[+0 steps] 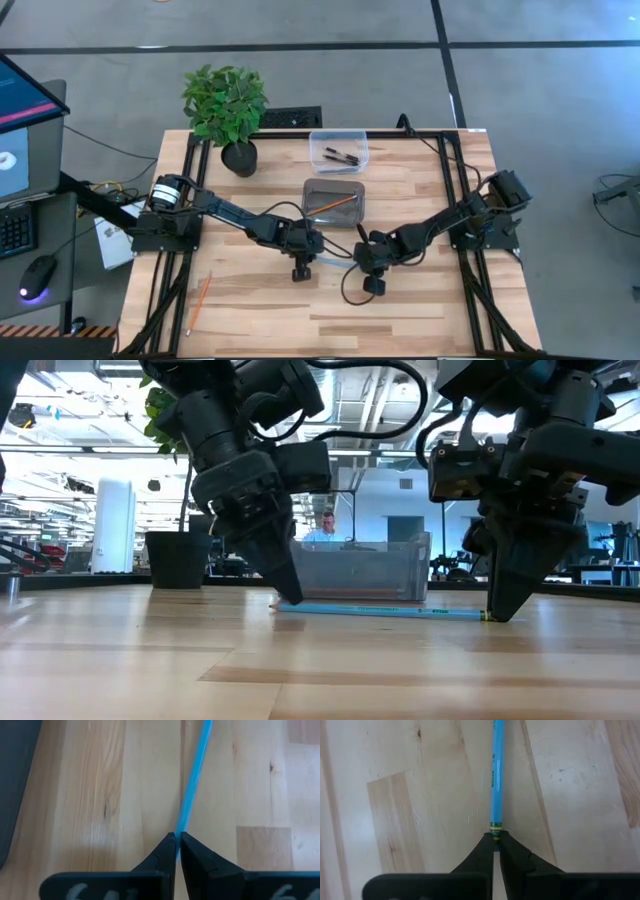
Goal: Sort pens & pencils
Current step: Put the blue pencil into the black bin
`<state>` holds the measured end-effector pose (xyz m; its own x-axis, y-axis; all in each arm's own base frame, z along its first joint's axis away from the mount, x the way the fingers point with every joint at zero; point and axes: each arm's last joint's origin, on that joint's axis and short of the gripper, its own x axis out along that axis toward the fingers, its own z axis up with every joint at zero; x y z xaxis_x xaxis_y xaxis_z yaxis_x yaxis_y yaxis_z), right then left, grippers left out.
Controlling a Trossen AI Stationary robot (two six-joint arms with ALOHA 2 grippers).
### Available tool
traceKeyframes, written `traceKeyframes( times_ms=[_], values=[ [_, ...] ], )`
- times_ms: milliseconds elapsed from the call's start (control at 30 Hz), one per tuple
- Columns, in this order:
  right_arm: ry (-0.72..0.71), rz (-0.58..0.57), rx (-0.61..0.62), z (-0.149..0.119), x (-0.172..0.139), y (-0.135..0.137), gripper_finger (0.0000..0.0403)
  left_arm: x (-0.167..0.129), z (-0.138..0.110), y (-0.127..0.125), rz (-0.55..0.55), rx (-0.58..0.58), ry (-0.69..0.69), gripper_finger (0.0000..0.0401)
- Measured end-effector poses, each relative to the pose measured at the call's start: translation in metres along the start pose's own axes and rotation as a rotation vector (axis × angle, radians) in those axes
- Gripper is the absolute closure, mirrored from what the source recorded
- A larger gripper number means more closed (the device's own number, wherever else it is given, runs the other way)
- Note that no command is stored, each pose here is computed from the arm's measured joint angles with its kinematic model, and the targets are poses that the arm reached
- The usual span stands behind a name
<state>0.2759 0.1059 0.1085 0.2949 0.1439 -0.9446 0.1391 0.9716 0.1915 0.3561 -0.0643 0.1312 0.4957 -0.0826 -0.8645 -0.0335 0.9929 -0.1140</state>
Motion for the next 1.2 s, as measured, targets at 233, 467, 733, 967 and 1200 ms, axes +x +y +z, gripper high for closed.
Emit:
traceKeyframes(
  times_ms=[233, 467, 733, 967, 1200],
  values=[
    [0.003, 0.007, -0.012, 0.002, 0.0, -0.003, 0.0363, -0.002, -0.002, 0.0, -0.018, 0.058, 0.04, 0.0388],
    [0.002, 0.006, -0.014, 0.002, 0.0, -0.003, 0.0363, -0.015, 0.013, -0.004, -0.037, 0.141, 0.131, 0.0388],
    [-0.004, -0.003, -0.02, 0.002, 0.0, -0.003, 0.0362, -0.023, 0.025, -0.006, -0.011, 0.151, 0.126, 0.0377],
    [-0.005, -0.003, -0.031, 0.002, 0.0, -0.003, 0.0362, -0.023, 0.023, -0.006, -0.01, 0.17, 0.144, 0.0309],
    [-0.006, -0.004, -0.03, 0.002, 0.0, -0.003, 0.0362, -0.021, 0.023, -0.005, -0.003, 0.189, 0.142, 0.0271]
  ],
)
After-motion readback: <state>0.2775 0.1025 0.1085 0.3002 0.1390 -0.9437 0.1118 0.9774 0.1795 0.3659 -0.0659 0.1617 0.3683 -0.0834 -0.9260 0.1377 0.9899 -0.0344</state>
